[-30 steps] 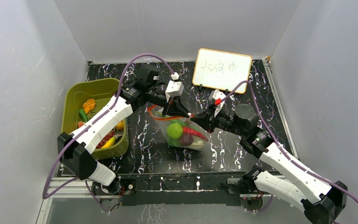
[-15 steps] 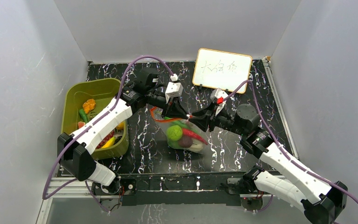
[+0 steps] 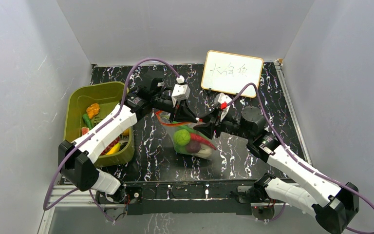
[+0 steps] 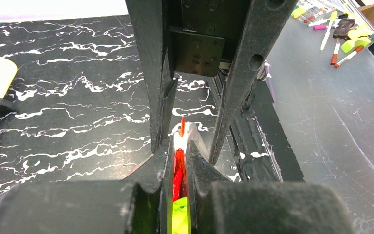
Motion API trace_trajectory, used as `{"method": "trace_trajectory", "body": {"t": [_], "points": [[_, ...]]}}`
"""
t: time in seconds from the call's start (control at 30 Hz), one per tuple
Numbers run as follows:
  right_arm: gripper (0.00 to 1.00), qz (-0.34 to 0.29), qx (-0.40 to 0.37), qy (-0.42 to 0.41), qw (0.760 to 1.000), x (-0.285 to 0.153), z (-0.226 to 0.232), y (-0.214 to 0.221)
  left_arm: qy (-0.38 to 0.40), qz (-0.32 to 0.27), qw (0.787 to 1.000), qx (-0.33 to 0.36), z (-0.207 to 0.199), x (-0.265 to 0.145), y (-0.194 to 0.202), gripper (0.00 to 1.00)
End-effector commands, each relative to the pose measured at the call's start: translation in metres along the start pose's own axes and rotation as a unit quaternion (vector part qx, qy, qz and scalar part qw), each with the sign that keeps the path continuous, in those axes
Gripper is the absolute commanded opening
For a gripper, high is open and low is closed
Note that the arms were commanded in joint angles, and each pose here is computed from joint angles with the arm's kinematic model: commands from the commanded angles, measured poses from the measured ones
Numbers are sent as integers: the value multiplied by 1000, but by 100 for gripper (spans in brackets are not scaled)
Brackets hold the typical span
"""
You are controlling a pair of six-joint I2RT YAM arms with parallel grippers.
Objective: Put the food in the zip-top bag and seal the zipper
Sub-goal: Zip the zipper food storage bag at the center of the board.
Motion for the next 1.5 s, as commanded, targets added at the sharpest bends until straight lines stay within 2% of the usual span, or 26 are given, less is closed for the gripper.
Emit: {"method": "trace_trajectory", "body": {"t": [0.0,0.1,0.17,0.23,0.33,0.37,0.63,0.87,1.03,1.07,1.13,1.17,1.3,1.47], "points": [[41,-31,-32,-8,999,3,-2,-7,3,-26,998,50,-15,-10,-21,0],[39,-31,-33,-1,999,4,-3,-2,8,-27,998,50,-15,-9,-19,0],[34,-35,-32,-1,999,6,-4,-1,7,-29,998,50,-15,-9,-19,0],[25,-34,-29,6,999,7,-6,0,7,-31,998,49,-15,-9,-19,0],[1,-41,-30,28,998,5,-9,-4,6,-30,999,43,-16,-9,-18,0],[0,-46,-30,36,998,4,-10,-6,3,-28,999,41,-15,-9,-17,0],[0,-61,-23,75,995,-8,-10,-7,-32,3,999,4,-6,-18,-7,0],[0,-70,-15,112,991,-16,-13,-11,-48,22,999,8,-7,-24,-5,0],[0,-64,-15,68,996,-11,-6,-8,-37,12,999,3,-10,-24,-6,0],[7,-60,-16,53,997,-11,-3,-8,-32,7,999,4,-10,-23,-7,0],[29,-62,-20,31,997,-9,0,-9,-24,-4,1000,6,-11,-22,-9,0],[34,-64,-23,29,997,-9,0,-10,-20,-9,1000,8,-12,-21,-10,0],[41,-64,-30,32,997,-1,-5,-9,-5,-24,1000,9,-12,-18,-11,0],[39,-72,-37,20,997,11,-10,-11,7,-33,999,10,-13,-17,-13,0]]}}
Point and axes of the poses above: each gripper's point midway between its finger pads, its own x axis out along the fingers, its own z axis along the line the jaws close on, y = z × x, the point moved 8 cm from there along -x, back along the fingers, and after that the axes turned 9 degrees about -x, right-handed, at the moved point
